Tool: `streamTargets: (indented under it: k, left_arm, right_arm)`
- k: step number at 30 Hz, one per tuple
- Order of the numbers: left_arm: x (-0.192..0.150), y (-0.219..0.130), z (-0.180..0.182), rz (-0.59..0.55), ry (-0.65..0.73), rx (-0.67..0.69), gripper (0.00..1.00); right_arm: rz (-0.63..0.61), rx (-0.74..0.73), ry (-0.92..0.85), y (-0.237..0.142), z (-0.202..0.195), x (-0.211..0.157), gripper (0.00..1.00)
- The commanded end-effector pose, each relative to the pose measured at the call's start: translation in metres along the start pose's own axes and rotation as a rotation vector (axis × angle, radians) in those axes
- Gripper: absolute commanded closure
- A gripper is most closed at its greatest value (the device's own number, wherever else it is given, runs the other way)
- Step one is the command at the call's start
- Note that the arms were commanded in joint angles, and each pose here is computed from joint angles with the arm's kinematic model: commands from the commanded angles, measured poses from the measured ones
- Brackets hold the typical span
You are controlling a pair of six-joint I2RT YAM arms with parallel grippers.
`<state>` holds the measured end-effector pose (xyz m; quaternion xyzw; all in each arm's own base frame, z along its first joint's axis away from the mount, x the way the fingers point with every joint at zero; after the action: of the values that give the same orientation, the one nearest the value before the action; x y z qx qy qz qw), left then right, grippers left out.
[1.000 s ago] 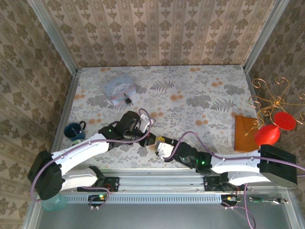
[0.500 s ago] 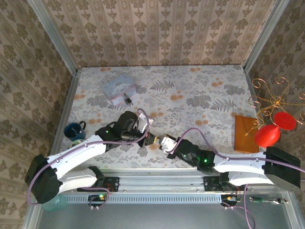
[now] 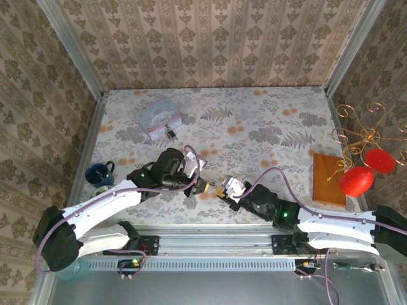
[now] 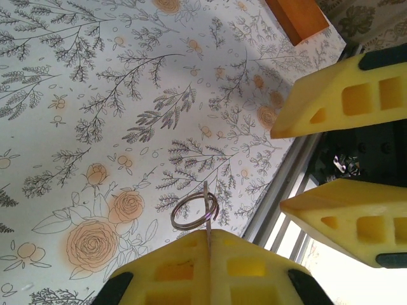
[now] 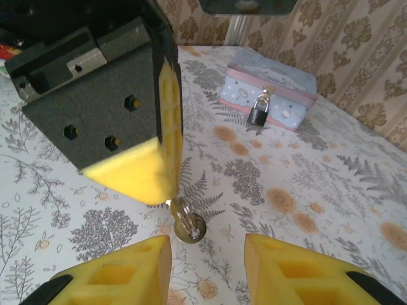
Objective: Unlock the padlock with the key
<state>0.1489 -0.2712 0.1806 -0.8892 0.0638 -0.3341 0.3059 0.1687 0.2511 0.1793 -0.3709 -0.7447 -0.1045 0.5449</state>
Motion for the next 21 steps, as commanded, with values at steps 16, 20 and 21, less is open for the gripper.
streamTargets:
  k: [16, 20, 21]
  left_arm:
    - [-0.006, 0.004, -0.027, 0.04, 0.153, -0.056, 1.0]
    - [-0.01, 0.006, -0.028, 0.047, 0.177, -0.053, 1.0]
    - [-0.01, 0.006, -0.028, 0.046, 0.185, -0.051, 1.0]
  right_arm:
    - [0.057, -0.009, 0.076, 0.019, -0.002, 0.002, 0.63]
    - [0.069, -0.033, 0.108, 0.021, -0.006, 0.0, 0.65]
    - [0.073, -0.048, 0.126, 0.021, -0.009, 0.0, 0.66]
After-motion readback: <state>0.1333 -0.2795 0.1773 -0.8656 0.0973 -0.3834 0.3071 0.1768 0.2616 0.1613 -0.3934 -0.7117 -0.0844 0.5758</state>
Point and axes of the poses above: each hand's point on the last joint's axis, 136 mm out from that joint toward the fingers, its own y axis out along the fingers, its own z axis along the line the jaws close on, x = y × z, the point moved 3 cm from there along -y, back along the fingers, and after that the axes turned 8 degrees about -y, right-handed, at the moved point
